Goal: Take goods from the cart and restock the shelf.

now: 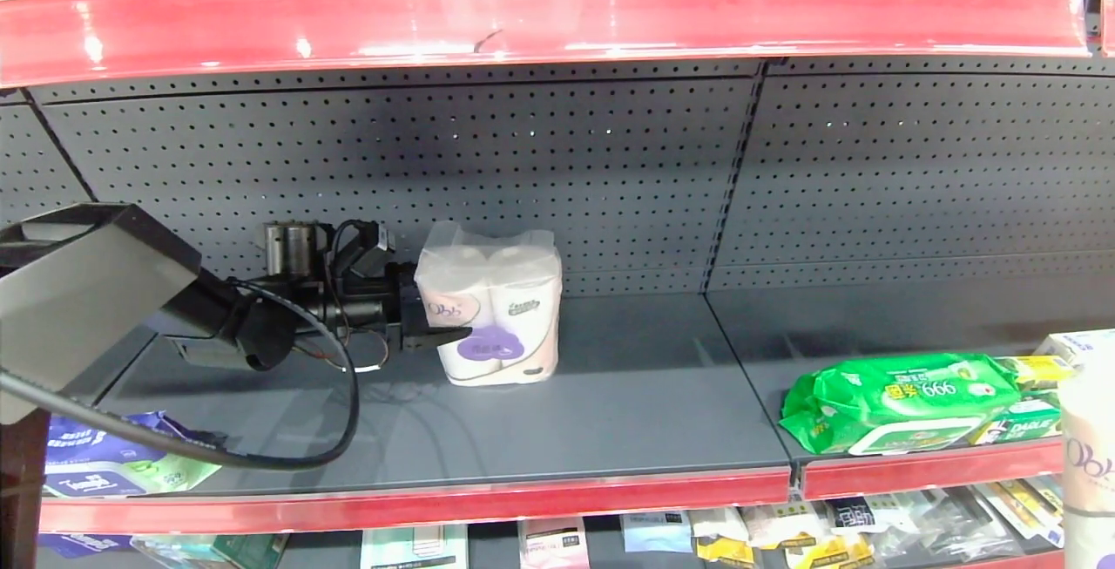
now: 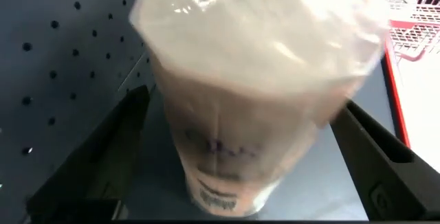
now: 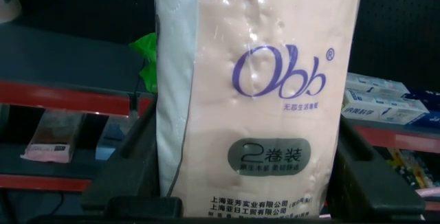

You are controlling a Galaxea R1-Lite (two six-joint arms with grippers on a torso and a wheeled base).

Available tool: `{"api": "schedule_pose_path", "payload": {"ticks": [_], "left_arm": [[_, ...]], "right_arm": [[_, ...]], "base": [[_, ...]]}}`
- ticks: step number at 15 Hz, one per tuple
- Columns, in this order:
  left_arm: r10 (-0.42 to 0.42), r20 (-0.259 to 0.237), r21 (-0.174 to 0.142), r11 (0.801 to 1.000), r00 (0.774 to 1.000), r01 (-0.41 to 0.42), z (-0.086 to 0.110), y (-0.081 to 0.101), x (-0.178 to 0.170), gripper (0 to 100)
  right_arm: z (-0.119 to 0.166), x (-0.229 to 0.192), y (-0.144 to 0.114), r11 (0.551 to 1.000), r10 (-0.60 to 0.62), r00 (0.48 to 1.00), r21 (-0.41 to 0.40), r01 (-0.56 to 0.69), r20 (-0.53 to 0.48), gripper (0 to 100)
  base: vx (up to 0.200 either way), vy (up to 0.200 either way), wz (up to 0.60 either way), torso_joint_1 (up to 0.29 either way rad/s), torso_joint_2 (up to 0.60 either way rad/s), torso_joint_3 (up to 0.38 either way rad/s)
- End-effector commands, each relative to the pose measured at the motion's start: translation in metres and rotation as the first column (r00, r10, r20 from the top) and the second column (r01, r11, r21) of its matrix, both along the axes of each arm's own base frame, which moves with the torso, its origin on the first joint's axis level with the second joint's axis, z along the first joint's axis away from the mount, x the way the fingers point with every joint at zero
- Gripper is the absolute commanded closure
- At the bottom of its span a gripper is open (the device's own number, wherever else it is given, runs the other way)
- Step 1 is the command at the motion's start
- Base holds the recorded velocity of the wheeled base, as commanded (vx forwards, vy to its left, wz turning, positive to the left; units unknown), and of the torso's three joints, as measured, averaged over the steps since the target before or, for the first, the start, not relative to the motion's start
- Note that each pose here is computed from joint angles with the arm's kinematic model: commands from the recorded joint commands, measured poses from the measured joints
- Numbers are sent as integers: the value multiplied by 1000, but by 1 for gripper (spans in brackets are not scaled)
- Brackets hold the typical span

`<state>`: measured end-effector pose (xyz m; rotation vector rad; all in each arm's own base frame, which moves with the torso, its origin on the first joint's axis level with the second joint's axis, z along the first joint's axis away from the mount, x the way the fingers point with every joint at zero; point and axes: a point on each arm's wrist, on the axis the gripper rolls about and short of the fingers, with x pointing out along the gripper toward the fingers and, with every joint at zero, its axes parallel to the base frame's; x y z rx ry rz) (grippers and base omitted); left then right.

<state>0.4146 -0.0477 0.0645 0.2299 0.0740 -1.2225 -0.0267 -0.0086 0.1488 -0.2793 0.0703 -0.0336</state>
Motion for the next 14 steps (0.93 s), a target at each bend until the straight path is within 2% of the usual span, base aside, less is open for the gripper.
{"api": "schedule_pose_path", "payload": {"ticks": [1, 3, 8, 11, 14], "left_arm": [[-2, 9, 1, 1000, 1000, 2, -3, -4, 6, 0], [-11, -8, -5, 1000, 1000, 11, -2, -11, 5, 0], [-27, -3, -7, 1000, 1000, 27, -1, -19, 7, 0], [-35, -17, -21, 999, 999, 34, 2, -26, 11, 0], [-32, -24, -18, 999, 999, 31, 1, -30, 11, 0]], "right_arm": [[0, 0, 0, 1000, 1, 1000, -1, -1, -2, 100], [0, 0, 0, 1000, -2, 1000, -1, 2, -2, 100], [-1, 1, 0, 1000, 0, 1000, -1, 0, -6, 100], [-1, 1, 0, 1000, 1, 1000, -2, -1, -8, 100], [-1, 1, 0, 1000, 1, 1000, -1, -1, -6, 100]], "base": [[0, 0, 0, 0, 0, 0], [0, 0, 0, 0, 0, 0], [0, 0, 0, 0, 0, 0], [0, 0, 0, 0, 0, 0], [0, 0, 0, 0, 0, 0]]}}
